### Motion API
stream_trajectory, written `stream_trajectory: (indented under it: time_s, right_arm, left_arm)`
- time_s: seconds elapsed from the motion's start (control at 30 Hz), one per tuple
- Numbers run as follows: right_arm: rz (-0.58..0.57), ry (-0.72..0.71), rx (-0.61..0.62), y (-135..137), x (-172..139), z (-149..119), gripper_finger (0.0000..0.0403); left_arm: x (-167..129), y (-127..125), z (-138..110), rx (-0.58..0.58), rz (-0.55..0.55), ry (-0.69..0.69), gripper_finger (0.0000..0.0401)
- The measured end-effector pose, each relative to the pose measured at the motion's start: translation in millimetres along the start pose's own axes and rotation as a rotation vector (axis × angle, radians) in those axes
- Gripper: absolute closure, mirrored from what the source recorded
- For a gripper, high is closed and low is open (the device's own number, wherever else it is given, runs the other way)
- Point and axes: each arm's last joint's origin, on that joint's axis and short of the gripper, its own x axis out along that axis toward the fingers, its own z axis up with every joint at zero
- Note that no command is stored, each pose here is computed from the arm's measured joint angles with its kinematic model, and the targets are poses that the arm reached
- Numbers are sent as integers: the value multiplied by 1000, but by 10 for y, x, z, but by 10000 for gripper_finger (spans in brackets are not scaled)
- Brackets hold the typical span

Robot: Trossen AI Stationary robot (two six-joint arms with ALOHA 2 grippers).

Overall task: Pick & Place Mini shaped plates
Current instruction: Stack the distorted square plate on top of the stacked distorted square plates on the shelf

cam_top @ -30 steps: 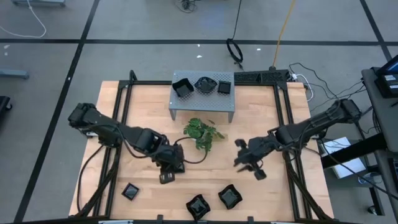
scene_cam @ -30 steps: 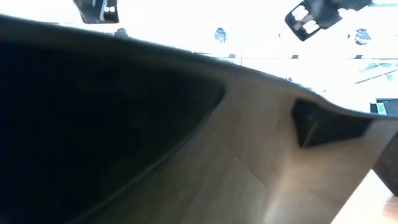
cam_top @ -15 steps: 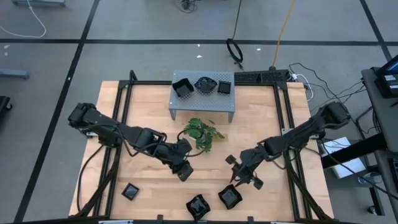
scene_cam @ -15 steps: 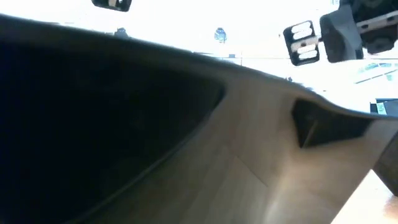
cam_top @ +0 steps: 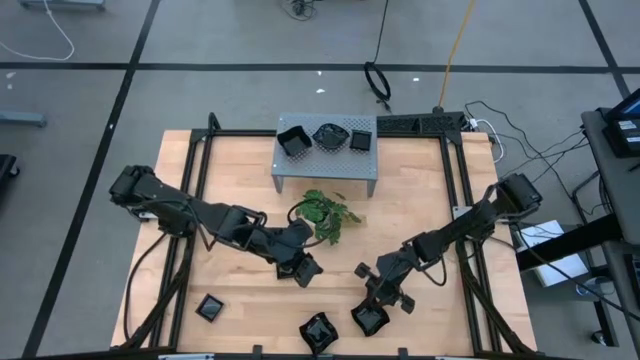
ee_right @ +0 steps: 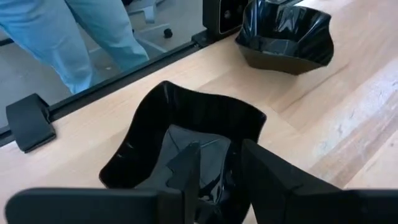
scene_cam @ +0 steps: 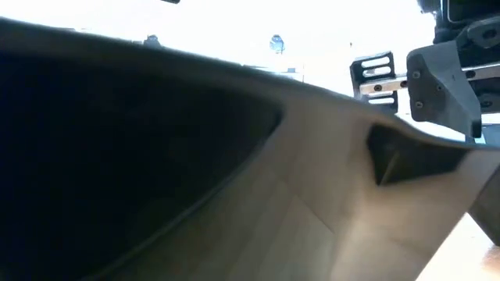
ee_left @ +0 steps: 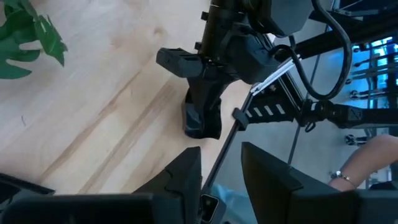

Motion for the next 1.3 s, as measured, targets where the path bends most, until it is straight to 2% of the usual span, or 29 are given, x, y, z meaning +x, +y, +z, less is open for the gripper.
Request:
stream_trajectory:
  time_s: [0.17, 0.33, 0.5, 0.77, 0.87, 1.0, 1.07, 1.17, 1.3]
  right_arm:
    - [-36, -15, -40, -16, -7, 25, 298]
    - [-44, -2, -22, -60, 37, -38, 298]
    - [-142, 49, -16, -113, 88, -117, 298]
    - [-126, 112, 42, -101, 142, -235, 301]
    - [-128, 104, 39, -100, 136, -218, 320]
    - [-130, 97, 39, -103, 125, -204, 374]
    - [-137, 89, 71, -125, 99, -191, 395]
    - [-181, 43, 160, -224, 28, -153, 397]
    - [-302, -94, 281, -437, -94, -34, 401]
  left_arm:
    - [0, -16, 11, 28, -15, -15, 284]
    - [-1, -15, 16, 53, -8, -30, 284]
    - [-1, -15, 16, 66, -7, -31, 284]
    - [-1, -16, 15, 71, -7, -31, 284]
    - [-1, -16, 14, 71, -9, -28, 284]
    - [-1, -16, 14, 71, -9, -28, 284]
    - [-2, -17, 14, 71, -10, -27, 284]
    - [-2, -17, 14, 67, -10, -27, 284]
    - [-19, -22, 16, 53, -15, -26, 283]
